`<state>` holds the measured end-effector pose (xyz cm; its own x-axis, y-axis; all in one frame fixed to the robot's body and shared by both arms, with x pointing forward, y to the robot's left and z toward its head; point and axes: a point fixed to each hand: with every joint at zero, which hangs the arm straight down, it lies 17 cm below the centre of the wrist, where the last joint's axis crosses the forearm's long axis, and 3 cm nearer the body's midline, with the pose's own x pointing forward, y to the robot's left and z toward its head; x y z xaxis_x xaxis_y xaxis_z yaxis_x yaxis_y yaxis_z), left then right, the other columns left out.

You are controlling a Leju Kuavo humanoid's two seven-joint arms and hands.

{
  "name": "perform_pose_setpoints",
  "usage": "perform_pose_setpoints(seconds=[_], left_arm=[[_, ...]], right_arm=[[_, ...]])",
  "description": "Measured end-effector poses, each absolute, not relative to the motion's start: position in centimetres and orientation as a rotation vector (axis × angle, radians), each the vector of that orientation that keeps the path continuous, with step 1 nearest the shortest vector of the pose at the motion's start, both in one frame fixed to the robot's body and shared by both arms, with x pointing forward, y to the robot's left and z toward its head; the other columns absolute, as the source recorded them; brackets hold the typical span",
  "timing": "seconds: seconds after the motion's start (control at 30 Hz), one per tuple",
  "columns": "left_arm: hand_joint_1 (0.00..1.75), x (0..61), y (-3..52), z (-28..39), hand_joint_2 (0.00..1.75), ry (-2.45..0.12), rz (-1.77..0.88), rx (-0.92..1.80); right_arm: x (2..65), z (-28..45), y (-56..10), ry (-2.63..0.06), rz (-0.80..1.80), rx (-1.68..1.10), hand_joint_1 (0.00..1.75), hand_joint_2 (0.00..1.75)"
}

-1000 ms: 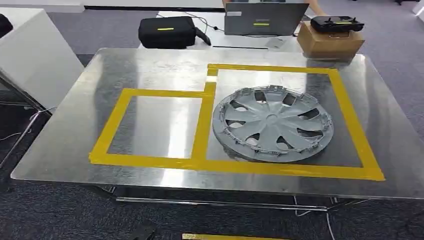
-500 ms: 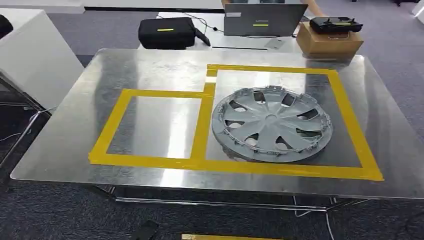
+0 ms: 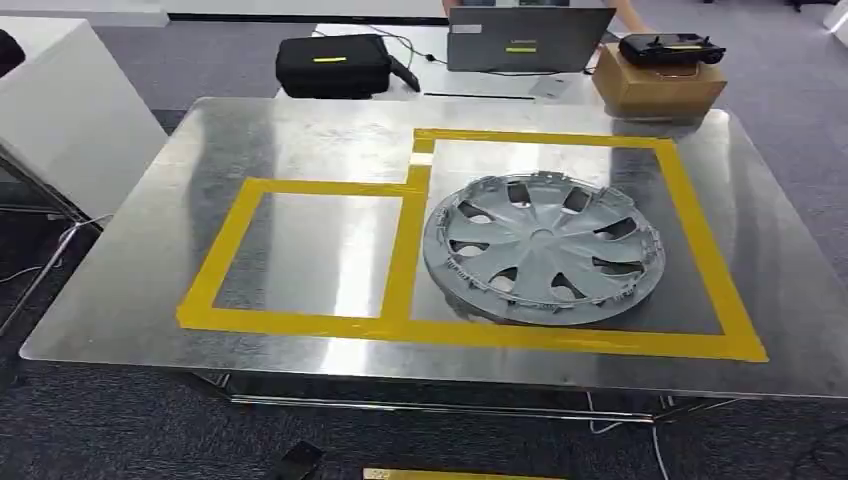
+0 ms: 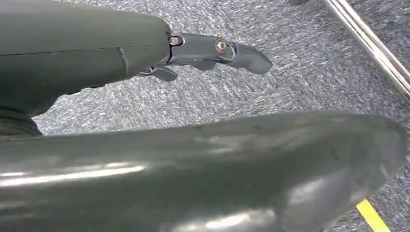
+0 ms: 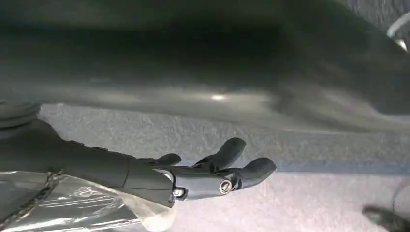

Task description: Take the parts from the cabinet and place them on the table.

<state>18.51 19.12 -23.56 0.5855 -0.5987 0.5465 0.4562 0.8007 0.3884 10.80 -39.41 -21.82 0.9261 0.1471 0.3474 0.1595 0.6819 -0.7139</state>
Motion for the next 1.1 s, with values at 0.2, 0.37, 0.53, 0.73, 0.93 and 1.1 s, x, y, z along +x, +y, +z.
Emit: perform_pose_setpoints(seconds=[0.2,0.37,0.53,0.73,0.93,1.1], left_arm=[[0.0,17.8,19.4,-24.1,0.0,-0.669,-0.633,0.219],[0.0,17.2,19.4,-24.3,0.0,-0.646,-0.631,0.213],[0.0,16.8,19.3,-24.5,0.0,-0.635,-0.627,0.204],[0.0,16.5,19.1,-24.6,0.0,-0.629,-0.62,0.194],[0.0,16.3,19.1,-24.6,0.0,-0.628,-0.604,0.184],[0.0,16.1,19.2,-24.6,0.0,-0.625,-0.6,0.187]], right_arm=[[11.1,-23.6,-35.9,-0.397,-0.007,-0.684,0.0,0.0],[11.3,-24.0,-35.0,-0.398,-0.003,-0.649,0.0,0.0],[11.5,-24.1,-34.7,-0.403,0.0,-0.632,0.0,0.0],[11.4,-24.4,-34.4,-0.4,0.0,-0.615,0.0,0.0],[11.8,-24.5,-34.0,-0.41,0.001,-0.593,0.0,0.0],[11.8,-24.6,-33.8,-0.405,-0.001,-0.588,0.0,0.0]])
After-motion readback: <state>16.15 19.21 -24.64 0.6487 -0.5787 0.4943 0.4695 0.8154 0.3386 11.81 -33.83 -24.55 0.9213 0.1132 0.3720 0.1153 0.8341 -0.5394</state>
